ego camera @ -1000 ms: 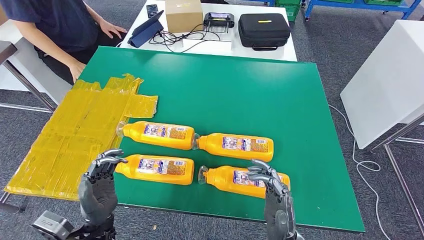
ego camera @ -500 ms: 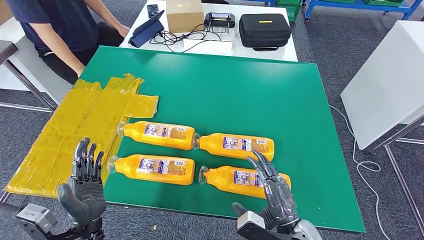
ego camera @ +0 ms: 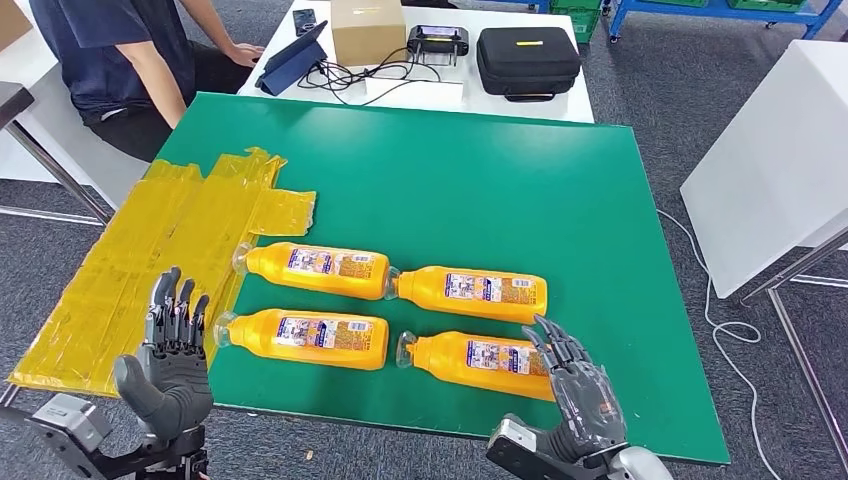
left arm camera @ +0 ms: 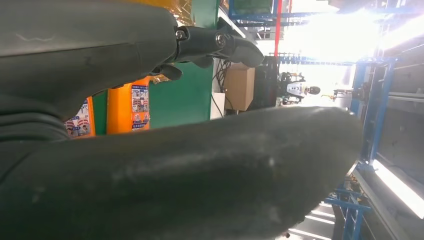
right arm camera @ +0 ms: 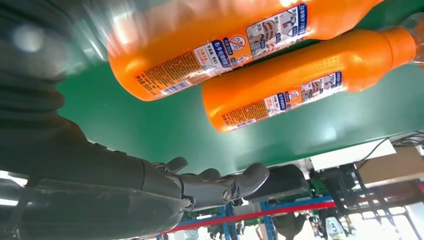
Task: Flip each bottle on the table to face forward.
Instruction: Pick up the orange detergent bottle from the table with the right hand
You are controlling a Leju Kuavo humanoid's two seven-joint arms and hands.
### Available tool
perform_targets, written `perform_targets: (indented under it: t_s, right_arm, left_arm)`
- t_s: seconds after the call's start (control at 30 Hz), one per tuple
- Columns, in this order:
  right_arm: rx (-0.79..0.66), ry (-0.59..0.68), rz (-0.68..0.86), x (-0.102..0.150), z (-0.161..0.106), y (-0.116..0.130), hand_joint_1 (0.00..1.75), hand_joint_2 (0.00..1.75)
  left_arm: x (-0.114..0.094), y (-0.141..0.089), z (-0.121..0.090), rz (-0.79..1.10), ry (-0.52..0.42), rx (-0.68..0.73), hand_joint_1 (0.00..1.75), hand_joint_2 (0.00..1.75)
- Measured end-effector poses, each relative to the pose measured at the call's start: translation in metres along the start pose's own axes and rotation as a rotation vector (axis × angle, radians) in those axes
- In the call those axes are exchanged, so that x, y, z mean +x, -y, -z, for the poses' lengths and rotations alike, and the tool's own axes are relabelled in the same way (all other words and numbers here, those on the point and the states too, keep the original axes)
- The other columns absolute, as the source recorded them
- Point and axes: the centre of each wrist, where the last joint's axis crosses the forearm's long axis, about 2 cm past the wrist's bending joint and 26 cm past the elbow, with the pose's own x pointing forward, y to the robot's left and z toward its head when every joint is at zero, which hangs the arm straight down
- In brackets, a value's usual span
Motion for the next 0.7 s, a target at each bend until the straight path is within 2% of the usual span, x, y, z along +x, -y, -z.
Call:
perform_targets:
  t_s: [0.7]
  right_arm:
    - [0.036, 0.018, -0.012, -0.007, 0.023, 0.003, 0.00, 1.75]
  left_arm:
    - [-0.007, -0.001, 0.010, -0.023, -0.001, -0.020, 0.00, 0.00]
